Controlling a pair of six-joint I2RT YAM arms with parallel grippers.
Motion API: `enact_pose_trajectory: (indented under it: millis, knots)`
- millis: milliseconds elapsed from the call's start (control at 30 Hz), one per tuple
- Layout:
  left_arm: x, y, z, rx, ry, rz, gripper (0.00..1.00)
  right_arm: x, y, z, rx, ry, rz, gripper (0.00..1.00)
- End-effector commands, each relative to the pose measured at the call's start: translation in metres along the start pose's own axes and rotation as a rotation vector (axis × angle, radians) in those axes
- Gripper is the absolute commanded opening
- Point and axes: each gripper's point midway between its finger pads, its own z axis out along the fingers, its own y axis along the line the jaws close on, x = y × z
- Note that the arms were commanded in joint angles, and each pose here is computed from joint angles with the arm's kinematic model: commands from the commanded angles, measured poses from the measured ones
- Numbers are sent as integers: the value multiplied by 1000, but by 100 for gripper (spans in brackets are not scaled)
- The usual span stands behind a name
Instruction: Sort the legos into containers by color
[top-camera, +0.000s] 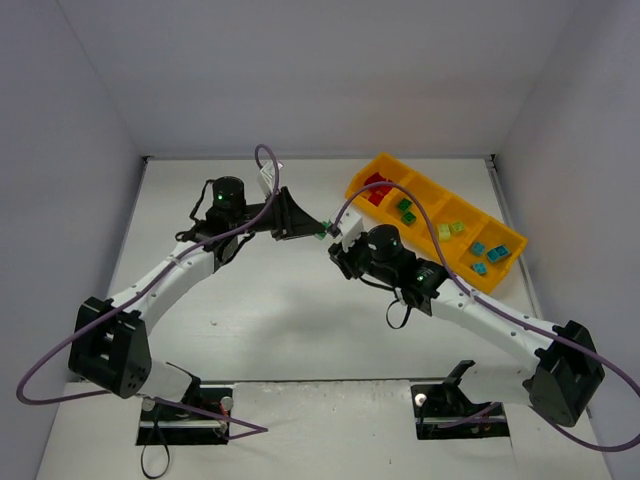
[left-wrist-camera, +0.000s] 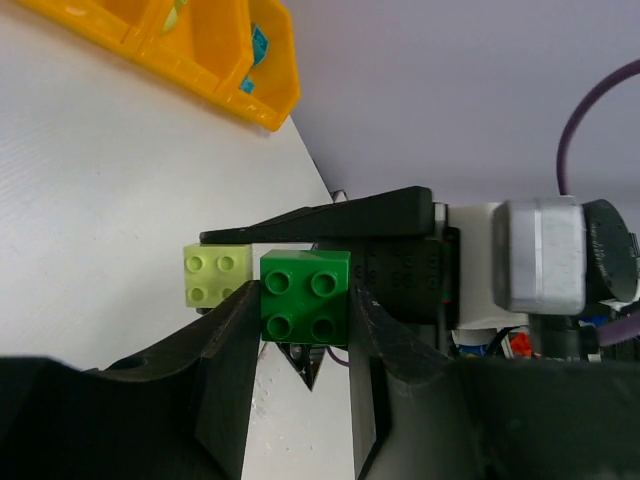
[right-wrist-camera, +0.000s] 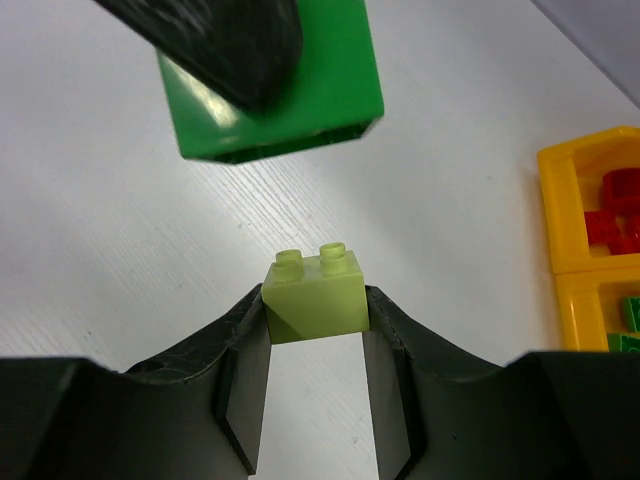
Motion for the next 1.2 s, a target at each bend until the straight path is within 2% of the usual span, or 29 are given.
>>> enact_pose_trajectory:
  millis: [0,300,600,867,1167]
  knots:
    - [-22,-52,-13,112,-57,147,0,-14,-10,-3,56,-48,-3,0]
    - [-19,-43,-19,55,-63,161,0,-3,-44,-12,174,-26,91,0]
    - [-10,-26,-29,-39,-65,183,0,19,-111,-37,426,0,247,0]
    - [6,-8,-38,-121,-38,182,0,54,-192,-73,699,32,488,0]
    - [14,-2,-46,-166,-34,182,0,92,-241,-88,851,97,680,0]
